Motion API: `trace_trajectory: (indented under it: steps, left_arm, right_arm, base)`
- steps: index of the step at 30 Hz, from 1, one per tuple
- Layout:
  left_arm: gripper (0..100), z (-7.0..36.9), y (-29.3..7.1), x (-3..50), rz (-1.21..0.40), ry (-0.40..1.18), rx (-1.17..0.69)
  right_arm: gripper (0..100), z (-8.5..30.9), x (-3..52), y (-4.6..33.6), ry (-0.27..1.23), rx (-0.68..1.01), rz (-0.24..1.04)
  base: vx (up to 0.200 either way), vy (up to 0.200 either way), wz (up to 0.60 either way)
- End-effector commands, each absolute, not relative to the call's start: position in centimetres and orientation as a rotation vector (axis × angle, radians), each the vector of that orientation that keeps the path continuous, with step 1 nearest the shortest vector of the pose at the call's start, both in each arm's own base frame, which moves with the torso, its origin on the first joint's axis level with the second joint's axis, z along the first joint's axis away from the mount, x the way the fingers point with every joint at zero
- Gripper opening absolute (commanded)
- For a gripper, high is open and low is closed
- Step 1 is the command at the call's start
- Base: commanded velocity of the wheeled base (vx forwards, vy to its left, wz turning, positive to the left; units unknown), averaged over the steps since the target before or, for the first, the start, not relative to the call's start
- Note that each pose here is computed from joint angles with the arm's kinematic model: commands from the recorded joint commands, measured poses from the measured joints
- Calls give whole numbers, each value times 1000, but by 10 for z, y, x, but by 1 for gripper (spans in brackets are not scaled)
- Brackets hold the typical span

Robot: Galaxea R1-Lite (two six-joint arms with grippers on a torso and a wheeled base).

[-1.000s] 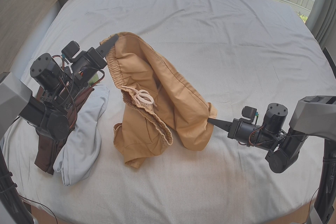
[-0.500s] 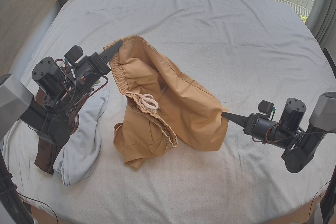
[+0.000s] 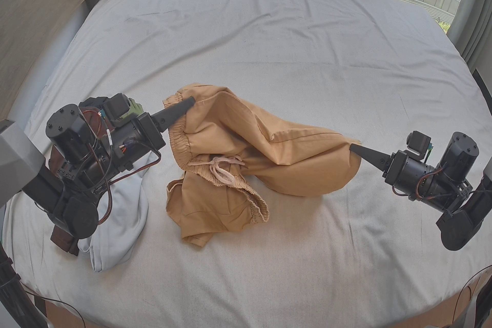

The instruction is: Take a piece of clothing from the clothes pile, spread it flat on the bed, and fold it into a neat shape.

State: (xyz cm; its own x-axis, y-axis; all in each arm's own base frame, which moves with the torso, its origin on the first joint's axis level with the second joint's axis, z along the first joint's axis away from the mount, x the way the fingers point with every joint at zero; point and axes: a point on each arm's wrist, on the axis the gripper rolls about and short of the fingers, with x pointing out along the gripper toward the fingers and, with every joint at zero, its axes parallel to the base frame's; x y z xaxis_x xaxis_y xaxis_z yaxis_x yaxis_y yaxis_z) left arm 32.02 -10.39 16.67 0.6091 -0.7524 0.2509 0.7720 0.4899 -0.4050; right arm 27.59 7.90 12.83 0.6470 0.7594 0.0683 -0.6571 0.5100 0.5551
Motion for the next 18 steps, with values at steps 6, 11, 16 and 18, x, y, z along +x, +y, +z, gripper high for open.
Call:
trace_trajectory:
  steps: [6, 11, 16, 18]
  left_arm:
    - [0, 151, -98, 323, -911, 12, -511]
    - [0, 154, -92, 326, -896, -6, -507]
    - [0, 154, -93, 326, -899, -6, -508]
    - [0, 155, -93, 326, -900, -7, -507]
  right_arm:
    - [0, 69, 305, 67, 313, 529, 759]
    - [0, 70, 310, 55, 309, 545, 759]
    - [100, 73, 313, 53, 318, 603, 762]
    - [100, 74, 314, 54, 316, 609, 763]
  base:
    - [0, 0, 0]
    - [0, 0, 0]
    - [0, 0, 0]
    - [0, 0, 0]
